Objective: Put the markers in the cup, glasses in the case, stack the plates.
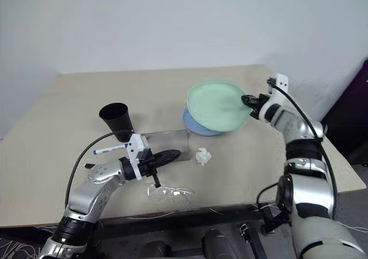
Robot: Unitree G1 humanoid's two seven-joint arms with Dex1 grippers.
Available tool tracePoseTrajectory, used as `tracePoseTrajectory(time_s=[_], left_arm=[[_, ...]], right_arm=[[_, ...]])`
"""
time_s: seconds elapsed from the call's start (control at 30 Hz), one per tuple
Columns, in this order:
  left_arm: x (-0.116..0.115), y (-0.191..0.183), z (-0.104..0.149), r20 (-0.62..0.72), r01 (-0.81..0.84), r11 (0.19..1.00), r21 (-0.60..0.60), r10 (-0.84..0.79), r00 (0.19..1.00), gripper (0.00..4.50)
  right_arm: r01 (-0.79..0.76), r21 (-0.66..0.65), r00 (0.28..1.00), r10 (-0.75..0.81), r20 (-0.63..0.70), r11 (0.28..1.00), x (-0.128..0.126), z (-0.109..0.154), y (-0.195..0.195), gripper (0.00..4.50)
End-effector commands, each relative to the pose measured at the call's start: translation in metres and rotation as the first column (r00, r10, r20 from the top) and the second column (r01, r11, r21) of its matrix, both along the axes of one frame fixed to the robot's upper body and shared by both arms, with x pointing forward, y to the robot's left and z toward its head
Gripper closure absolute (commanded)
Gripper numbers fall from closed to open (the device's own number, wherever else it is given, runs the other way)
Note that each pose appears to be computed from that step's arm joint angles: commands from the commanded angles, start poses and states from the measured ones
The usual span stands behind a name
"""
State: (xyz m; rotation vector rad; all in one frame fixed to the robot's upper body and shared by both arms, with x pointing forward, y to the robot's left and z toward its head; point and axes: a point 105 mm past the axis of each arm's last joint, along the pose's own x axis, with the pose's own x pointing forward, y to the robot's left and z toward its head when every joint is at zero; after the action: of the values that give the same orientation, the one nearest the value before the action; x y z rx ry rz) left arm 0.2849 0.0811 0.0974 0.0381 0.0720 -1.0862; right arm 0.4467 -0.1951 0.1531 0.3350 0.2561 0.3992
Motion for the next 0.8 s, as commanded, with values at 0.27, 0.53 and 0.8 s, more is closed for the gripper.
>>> tracePoseTrajectory(time_s=[0.27, 0.53, 0.8], left_arm=[[0.001, -0.001, 0.012, 0.065, -0.016, 1.0, -0.006, 0.016, 0.998, 4.5], [-0.003, 0.002, 0.01, 0.06, -0.034, 0.999, -0.003, 0.034, 0.998, 4.5], [0.0, 0.007, 0.01, 0.063, -0.042, 0.999, 0.01, 0.041, 0.997, 4.5]], right_arm=[[0.137, -0.115, 0.99, -0.134, 0.038, 0.984, 0.024, -0.003, 0.011, 3.98], [0.098, -0.1, 0.993, -0.091, 0.076, 0.99, 0.023, 0.0, 0.013, 1.75], [-0.097, -0.134, 0.978, 0.12, 0.169, 0.986, 0.01, 0.009, 0.016, 1.75]])
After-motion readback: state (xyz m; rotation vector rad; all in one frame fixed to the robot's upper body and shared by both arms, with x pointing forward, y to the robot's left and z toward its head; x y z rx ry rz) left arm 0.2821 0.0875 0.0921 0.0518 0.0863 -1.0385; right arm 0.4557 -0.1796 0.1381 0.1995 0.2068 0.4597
